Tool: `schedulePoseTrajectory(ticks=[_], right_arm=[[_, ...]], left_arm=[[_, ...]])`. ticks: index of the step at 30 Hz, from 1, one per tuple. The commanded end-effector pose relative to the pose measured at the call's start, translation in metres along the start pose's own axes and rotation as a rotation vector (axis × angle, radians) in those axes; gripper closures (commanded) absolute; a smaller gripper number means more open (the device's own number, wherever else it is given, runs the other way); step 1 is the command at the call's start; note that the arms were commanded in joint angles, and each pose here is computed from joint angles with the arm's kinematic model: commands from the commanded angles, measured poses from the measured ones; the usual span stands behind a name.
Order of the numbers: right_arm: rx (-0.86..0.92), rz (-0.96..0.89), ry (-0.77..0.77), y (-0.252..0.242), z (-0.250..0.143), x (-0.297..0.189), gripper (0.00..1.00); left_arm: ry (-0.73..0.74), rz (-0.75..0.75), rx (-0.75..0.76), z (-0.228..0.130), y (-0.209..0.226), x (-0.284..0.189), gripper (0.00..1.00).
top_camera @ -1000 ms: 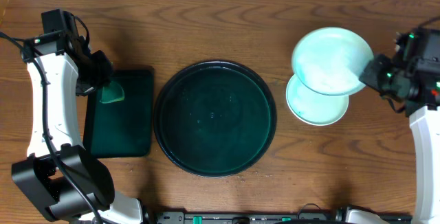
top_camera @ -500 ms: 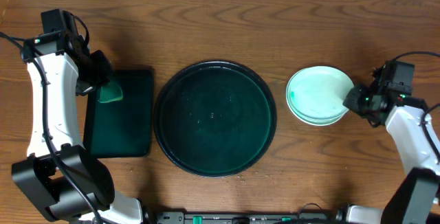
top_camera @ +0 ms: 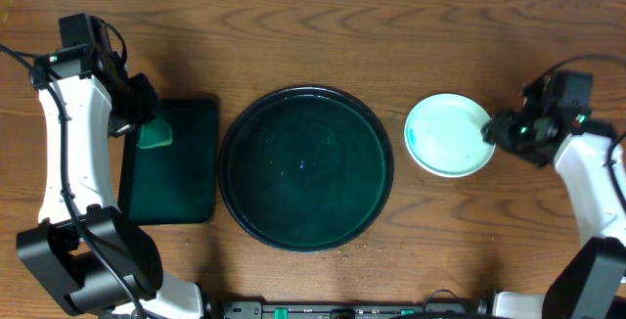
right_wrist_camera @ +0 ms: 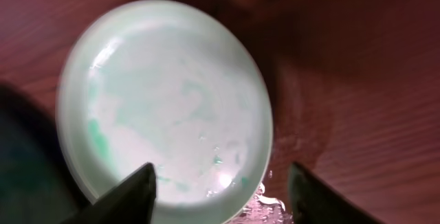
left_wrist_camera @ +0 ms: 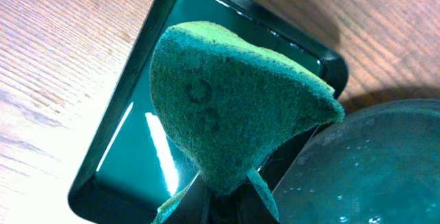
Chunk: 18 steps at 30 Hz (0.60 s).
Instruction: Clean dirty plates on tray and stack at the side
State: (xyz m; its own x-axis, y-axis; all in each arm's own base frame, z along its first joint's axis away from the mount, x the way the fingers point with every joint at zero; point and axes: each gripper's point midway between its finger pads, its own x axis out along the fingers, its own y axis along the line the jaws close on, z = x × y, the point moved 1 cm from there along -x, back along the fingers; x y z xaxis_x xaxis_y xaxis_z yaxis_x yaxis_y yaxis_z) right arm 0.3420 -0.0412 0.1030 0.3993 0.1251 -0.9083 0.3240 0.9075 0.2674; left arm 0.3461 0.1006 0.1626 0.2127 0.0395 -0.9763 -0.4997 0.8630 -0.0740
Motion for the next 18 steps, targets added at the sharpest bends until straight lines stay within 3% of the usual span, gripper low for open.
schedulePoseTrajectory(ticks=[1, 5, 18], right_arm=[[-0.123, 0.044, -0.088, 0.032, 0.033, -0.039, 0.33], [-0.193, 0.063, -0.106, 0.052, 0.041, -0.054, 0.19], [-0.241, 0.086, -0.108, 0.071, 0.038, -0.053, 0.07]], left_arm=[[0.043, 0.022, 0.110, -0.010, 0.006, 0.014, 0.93], [0.076, 0.023, 0.222, -0.018, 0.009, 0.039, 0.93], [0.257, -0.047, 0.343, -0.048, 0.005, 0.102, 0.91]])
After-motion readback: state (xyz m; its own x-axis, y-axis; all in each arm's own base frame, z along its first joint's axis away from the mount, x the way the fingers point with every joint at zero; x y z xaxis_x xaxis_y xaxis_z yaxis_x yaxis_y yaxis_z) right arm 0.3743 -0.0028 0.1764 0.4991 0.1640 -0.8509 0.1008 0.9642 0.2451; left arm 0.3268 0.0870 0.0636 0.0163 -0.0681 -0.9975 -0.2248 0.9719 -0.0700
